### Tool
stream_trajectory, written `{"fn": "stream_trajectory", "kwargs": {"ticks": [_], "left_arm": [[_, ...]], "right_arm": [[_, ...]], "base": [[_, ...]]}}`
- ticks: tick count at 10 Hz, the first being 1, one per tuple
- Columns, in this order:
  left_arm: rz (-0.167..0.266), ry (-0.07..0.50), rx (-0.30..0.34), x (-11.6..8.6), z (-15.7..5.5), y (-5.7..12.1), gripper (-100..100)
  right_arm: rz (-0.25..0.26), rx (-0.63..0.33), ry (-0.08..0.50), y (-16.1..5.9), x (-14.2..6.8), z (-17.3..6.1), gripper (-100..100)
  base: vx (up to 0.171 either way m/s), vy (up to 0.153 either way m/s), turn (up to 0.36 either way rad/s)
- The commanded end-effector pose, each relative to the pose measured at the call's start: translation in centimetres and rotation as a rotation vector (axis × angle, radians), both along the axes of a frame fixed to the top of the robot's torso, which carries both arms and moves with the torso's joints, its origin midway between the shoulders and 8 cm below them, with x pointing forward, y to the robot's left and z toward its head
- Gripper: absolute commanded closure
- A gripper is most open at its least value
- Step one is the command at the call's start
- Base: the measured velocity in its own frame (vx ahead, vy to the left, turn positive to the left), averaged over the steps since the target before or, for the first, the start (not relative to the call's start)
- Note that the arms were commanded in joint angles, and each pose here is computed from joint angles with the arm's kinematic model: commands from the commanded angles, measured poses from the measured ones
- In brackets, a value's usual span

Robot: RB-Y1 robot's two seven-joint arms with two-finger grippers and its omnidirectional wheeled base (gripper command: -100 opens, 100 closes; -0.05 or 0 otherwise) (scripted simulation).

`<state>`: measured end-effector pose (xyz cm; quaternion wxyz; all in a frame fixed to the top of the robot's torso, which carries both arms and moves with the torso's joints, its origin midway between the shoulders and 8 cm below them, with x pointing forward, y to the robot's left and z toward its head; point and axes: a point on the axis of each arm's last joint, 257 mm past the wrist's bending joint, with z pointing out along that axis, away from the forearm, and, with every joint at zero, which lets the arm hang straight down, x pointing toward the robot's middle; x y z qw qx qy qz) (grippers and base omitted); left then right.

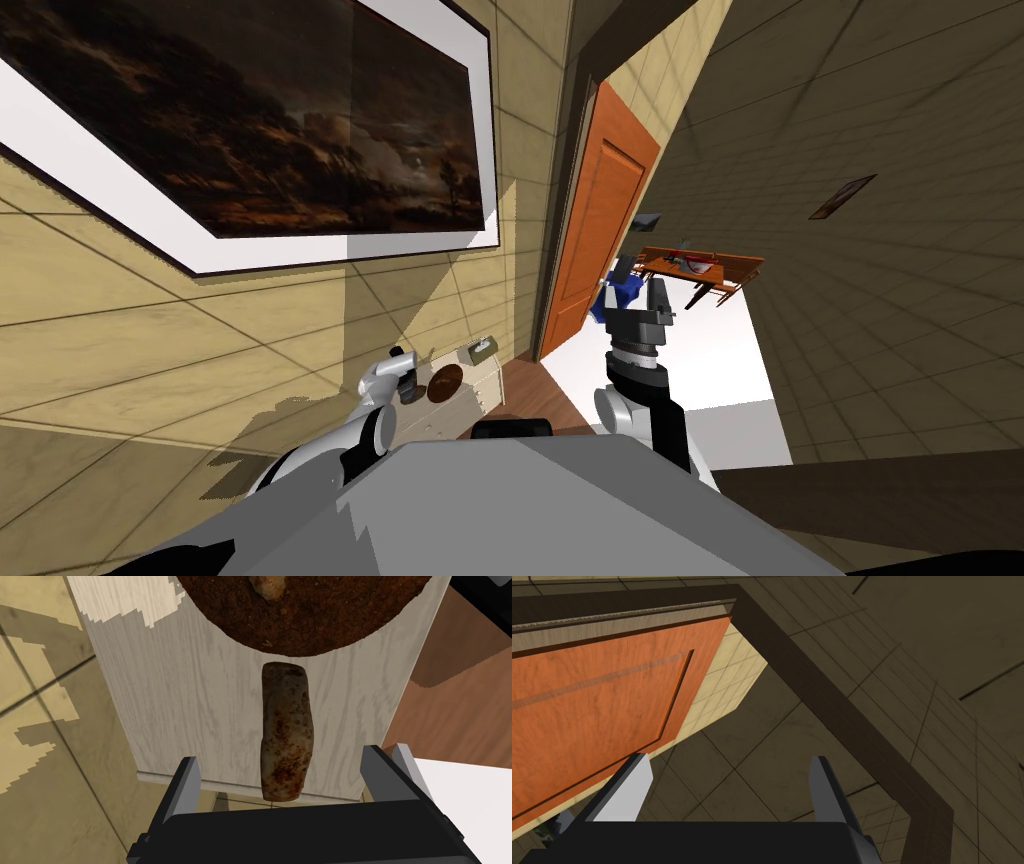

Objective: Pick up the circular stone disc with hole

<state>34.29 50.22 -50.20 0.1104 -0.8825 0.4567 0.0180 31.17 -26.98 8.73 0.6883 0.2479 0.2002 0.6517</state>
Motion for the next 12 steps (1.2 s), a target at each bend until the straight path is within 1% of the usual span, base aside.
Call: {"fn": "stream_trajectory", "kwargs": {"ticks": [1, 3, 4, 5, 6, 9, 10, 11, 12], "left_arm": [[0.014, 0.029, -0.021, -0.9, -0.4, -0.1, -100], [0.030, 0.063, -0.046, -2.1, -0.8, -0.4, -100], [0.025, 0.053, -0.038, -1.8, -0.7, -0.2, -100], [0.026, 0.055, -0.040, -1.8, -0.7, -0.3, 0], [0.021, 0.055, -0.039, -2.4, -1.7, -0.7, -100], [0.015, 0.055, -0.039, -3.1, -2.9, -1.2, -100], [0.017, 0.057, -0.040, -2.9, -2.6, -1.0, -100], [0.016, 0.055, -0.039, -2.9, -2.6, -1.0, 100], [0.016, 0.053, -0.037, -2.8, -2.5, -0.9, 100]], "right_arm": [[0.000, 0.000, 0.000, 0.0, 0.0, 0.0, 0], [0.000, 0.000, 0.000, 0.0, 0.0, 0.0, 0], [0.000, 0.000, 0.000, 0.0, 0.0, 0.0, 0], [0.000, 0.000, 0.000, 0.0, 0.0, 0.0, 0], [0.000, 0.000, 0.000, 0.0, 0.0, 0.0, 0], [0.000, 0.000, 0.000, 0.0, 0.0, 0.0, 0], [0.000, 0.000, 0.000, 0.0, 0.0, 0.0, 0], [0.000, 0.000, 0.000, 0.0, 0.0, 0.0, 0], [0.000, 0.000, 0.000, 0.0, 0.0, 0.0, 0]], "base": [[0.011, 0.017, -0.062], [0.001, 0.022, -0.071], [-0.007, 0.008, -0.014], [0.000, 0.000, 0.000], [0.005, -0.004, 0.017], [0.006, -0.008, 0.023], [0.000, 0.000, 0.000], [0.000, 0.000, 0.000], [0.000, 0.000, 0.000]]}}
